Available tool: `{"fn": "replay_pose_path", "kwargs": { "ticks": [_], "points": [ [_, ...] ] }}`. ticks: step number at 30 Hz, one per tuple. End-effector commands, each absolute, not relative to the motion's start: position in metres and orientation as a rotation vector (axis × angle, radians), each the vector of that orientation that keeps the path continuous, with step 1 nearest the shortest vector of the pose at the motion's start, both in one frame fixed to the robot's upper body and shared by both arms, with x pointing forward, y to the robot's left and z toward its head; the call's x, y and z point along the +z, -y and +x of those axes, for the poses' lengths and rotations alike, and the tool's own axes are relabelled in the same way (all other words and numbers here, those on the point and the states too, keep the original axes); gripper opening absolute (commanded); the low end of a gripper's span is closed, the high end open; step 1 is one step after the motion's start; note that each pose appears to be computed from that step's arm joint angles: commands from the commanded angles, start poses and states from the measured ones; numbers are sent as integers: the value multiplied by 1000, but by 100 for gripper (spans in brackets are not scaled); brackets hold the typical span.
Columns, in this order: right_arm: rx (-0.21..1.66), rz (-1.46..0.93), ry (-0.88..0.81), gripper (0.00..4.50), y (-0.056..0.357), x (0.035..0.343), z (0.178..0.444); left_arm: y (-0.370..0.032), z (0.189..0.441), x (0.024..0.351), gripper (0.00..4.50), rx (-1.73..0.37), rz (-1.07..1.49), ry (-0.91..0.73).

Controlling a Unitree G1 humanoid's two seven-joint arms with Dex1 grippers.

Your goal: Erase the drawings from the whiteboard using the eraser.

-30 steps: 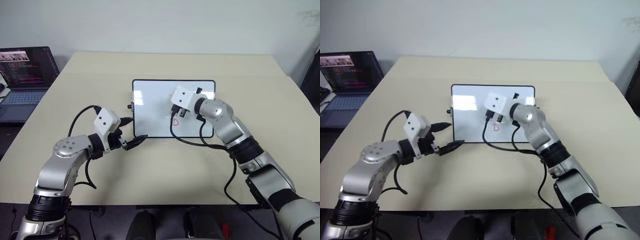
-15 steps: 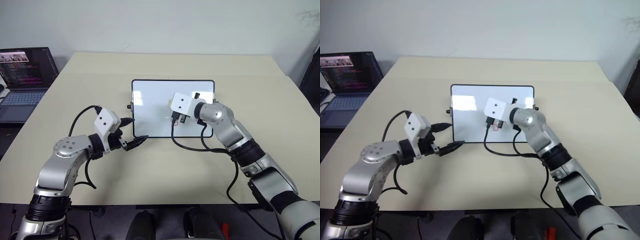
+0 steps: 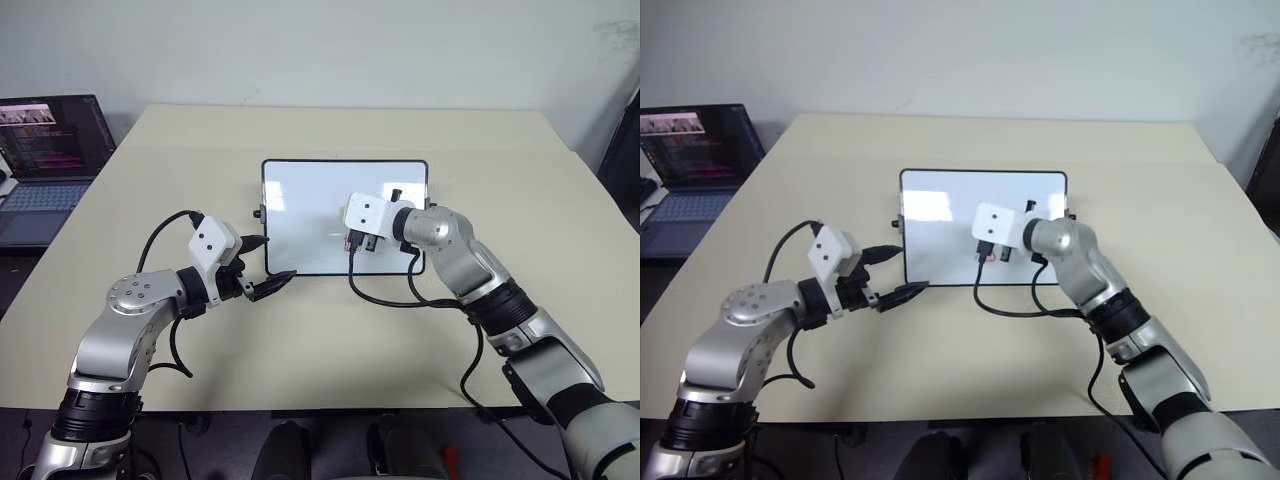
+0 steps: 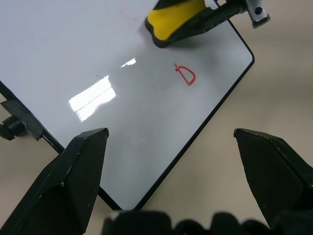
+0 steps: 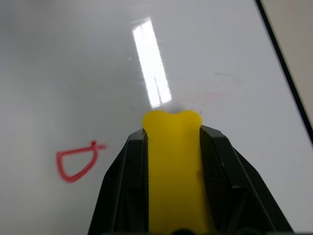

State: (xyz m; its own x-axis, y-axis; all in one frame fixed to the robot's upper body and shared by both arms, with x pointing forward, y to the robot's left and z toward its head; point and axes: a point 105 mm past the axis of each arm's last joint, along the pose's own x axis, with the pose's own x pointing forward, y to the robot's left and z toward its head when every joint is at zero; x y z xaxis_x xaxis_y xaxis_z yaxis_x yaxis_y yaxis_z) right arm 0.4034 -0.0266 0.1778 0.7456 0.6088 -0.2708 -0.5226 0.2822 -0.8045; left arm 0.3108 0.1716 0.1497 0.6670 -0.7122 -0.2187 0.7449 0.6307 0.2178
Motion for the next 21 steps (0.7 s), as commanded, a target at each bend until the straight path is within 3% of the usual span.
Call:
{"fn": "replay_pose_path", "kwargs": {
  "ticks": [1, 10, 16, 21],
  "points": [
    [641, -1034, 132, 112, 39, 194, 417, -168, 310, 162, 450, -845, 327, -69],
    [839, -1088, -51, 112, 40, 148, 398, -167, 309, 161, 450, -843, 324, -70],
    [688, -1076, 60, 112, 46, 179, 415, -168, 309, 161, 450, -843, 324, -70],
    [682, -1035, 71, 112, 50, 184, 416, -169, 309, 161, 450, -836, 325, -71]
  ]
}}
